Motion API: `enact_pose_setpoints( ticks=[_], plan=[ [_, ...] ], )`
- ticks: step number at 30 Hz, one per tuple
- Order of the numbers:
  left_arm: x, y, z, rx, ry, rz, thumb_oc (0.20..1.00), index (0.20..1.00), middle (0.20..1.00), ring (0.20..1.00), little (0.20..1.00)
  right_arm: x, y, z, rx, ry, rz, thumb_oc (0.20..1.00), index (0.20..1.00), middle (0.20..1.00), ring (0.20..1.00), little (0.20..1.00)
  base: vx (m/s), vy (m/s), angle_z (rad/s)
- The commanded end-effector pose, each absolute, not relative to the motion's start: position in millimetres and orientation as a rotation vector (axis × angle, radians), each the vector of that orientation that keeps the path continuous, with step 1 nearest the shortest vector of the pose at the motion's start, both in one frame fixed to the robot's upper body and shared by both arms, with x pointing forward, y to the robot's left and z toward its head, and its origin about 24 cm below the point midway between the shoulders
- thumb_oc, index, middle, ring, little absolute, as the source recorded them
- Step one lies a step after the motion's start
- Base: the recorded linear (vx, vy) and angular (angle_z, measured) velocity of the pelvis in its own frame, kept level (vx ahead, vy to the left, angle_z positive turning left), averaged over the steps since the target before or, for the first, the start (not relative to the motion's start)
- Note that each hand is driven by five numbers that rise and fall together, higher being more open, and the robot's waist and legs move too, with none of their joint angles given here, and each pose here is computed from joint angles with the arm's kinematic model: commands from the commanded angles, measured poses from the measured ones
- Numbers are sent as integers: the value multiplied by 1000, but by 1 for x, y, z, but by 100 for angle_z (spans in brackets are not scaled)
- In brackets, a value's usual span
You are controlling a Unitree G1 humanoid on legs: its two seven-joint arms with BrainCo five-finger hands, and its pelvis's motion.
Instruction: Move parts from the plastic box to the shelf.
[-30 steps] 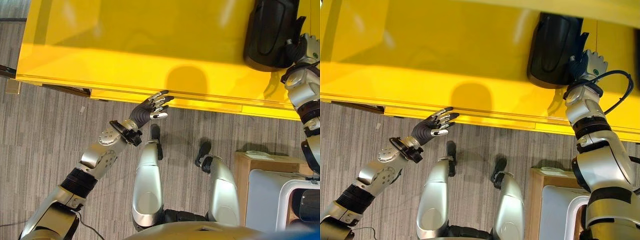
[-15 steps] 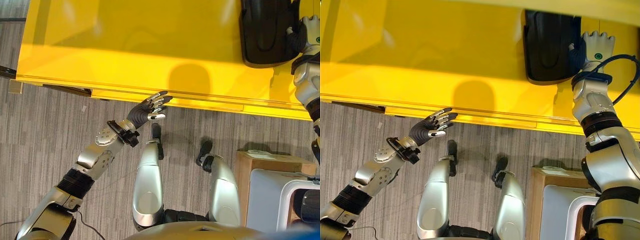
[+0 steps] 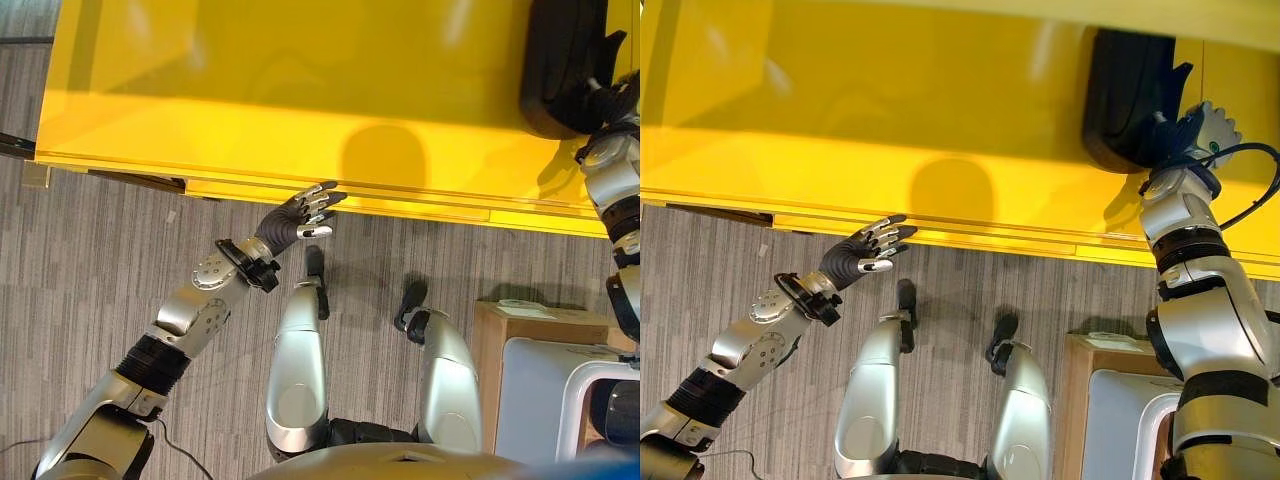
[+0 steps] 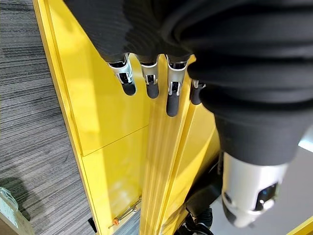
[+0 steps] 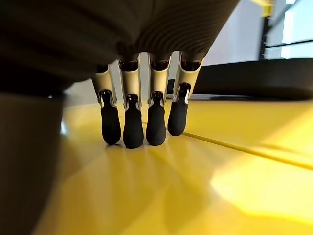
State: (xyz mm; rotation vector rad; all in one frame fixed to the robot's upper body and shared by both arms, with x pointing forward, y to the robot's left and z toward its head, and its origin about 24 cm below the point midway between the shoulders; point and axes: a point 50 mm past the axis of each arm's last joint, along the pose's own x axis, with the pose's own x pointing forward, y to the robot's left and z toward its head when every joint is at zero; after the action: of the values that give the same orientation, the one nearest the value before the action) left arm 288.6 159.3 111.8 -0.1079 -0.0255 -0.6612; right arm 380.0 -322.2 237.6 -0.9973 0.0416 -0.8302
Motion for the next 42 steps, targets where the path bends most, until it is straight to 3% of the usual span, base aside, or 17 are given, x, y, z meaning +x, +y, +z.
enact_pose_setpoints(
  ticks=[1,4,11,19,27,36,42],
  plan=[
    [285,136,127,-172,-129,-719,1000,1000,1000,1000,1000,379,-326,222,-928,89,-803,1000,1000,1000,1000,1000,0,0,0],
    [286,134,126,-177,-128,-714,1000,1000,1000,1000,1000,379,-325,218,-935,72,-807,1000,1000,1000,1000,1000,0,0,0],
    [285,135,125,-183,-121,-712,1000,1000,1000,1000,1000,378,-317,250,-1254,-95,-879,1000,1000,1000,1000,1000,0,0,0],
    [281,136,125,-196,-118,-710,1000,1000,1000,1000,1000,369,-300,278,-1021,-435,-981,1000,1000,1000,1000,1000,0,0,0],
    [276,131,123,-220,-123,-702,1000,1000,1000,1000,1000,354,-273,311,-1017,-756,-970,1000,1000,1000,1000,1000,7,33,-2],
    [271,130,121,-238,-143,-687,1000,1000,1000,1000,1000,336,-248,319,-935,-921,-867,1000,1000,1000,1000,1000,-6,36,-4],
    [266,129,118,-261,-166,-659,1000,1000,1000,1000,1000,323,-207,284,-930,-981,-592,1000,1000,1000,1000,1000,4,75,-7]
  ],
)
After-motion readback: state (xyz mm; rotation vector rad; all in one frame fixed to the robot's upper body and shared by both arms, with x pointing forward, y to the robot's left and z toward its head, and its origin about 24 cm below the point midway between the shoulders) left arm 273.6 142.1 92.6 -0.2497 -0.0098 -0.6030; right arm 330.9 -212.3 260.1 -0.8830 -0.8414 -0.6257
